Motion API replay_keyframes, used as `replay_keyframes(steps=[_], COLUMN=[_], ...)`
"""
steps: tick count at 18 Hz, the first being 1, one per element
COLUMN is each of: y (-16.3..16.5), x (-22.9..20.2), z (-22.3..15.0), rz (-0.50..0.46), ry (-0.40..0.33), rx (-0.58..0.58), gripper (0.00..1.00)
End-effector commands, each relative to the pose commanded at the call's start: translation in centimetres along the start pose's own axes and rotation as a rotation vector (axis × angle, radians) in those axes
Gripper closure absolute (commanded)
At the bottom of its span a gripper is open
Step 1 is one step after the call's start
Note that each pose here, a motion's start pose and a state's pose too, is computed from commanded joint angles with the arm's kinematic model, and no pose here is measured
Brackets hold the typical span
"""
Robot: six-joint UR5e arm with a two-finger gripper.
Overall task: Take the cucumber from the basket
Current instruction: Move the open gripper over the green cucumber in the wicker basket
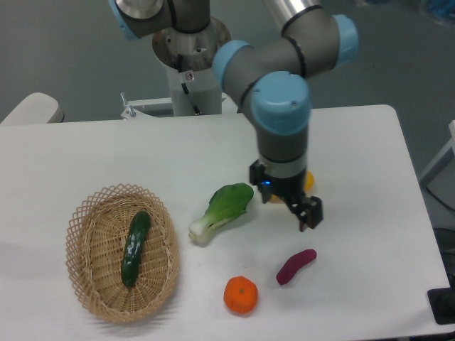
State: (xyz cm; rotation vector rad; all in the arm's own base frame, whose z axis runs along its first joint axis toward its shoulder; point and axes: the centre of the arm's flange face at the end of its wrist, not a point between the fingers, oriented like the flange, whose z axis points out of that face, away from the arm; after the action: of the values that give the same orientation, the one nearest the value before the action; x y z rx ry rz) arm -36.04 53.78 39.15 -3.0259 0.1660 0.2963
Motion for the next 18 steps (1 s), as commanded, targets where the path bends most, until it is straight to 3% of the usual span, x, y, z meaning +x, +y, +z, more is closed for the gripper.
replay_keyframes(steps=[8, 13, 18], y=[-6.7, -7.6, -8.2], x=[9.7, 13.4, 15.0], z=[-0.5, 3.6, 6.5], rz=[-0.402, -0.507, -0.481], ry=[0.036, 0.078, 0.105], rx=[0.021, -0.048, -0.087], gripper=[0.0, 0.0, 0.0])
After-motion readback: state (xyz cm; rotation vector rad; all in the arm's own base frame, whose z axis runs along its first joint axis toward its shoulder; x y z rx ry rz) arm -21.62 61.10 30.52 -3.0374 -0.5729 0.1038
